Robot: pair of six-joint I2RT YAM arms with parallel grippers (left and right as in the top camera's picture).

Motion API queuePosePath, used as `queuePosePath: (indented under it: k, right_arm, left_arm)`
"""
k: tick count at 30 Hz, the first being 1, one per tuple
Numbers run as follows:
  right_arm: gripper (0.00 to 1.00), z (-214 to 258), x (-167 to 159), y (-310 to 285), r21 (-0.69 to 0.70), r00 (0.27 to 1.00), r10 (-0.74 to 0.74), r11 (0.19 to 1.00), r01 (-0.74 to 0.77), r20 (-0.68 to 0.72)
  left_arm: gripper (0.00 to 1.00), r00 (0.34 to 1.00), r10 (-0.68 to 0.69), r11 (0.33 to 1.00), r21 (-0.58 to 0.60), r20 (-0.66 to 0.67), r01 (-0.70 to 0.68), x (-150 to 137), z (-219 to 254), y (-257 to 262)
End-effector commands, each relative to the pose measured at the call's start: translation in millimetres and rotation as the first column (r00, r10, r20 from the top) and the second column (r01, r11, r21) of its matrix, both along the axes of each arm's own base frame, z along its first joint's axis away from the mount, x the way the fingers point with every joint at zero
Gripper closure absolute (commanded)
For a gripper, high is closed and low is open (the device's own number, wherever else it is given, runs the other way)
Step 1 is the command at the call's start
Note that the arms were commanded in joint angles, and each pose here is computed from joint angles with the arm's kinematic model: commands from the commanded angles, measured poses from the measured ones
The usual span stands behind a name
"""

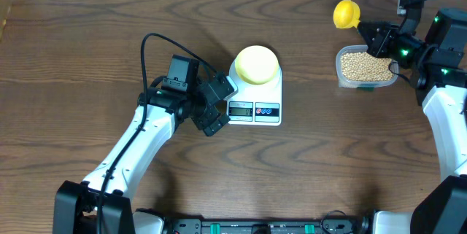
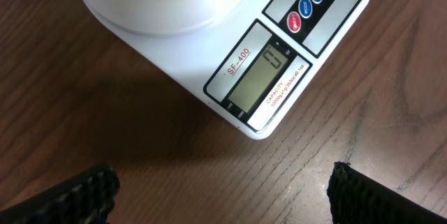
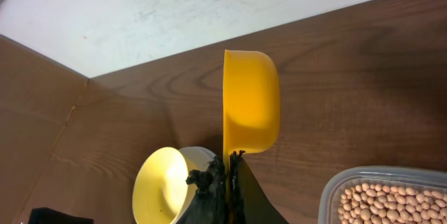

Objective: Scoop item into bowl and weigh 50g on scale

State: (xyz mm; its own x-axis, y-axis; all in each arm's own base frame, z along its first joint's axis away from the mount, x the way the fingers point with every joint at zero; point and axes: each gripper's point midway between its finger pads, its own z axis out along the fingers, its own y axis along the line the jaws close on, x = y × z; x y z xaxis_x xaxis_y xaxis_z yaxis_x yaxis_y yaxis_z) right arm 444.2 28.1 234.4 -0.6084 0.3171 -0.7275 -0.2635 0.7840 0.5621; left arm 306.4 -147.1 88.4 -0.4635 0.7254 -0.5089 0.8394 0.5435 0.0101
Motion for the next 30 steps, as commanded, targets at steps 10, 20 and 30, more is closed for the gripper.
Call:
queuePosePath:
  k: [10,20,30]
  right_arm:
    - [0.99,14,1,-1,0.001,1.0,-0.002,1.0,0.002,0.03]
    - [0.99,19,0,-2,-0.006,0.999,-0.008,1.0,0.008,0.043]
    - [0.99,19,1,-3,-0.008,0.999,-0.011,1.0,0.011,0.045]
  left_arm:
    - [0.02,0.987,0.024,0.999,0.02,0.16,-0.027,32,16,4]
    - [0.02,0.986,0.024,0.999,0.02,0.163,-0.028,33,16,4]
    - [0.02,0.904,0.301,0.92,-0.343,0.303,-0.191,88,95,13]
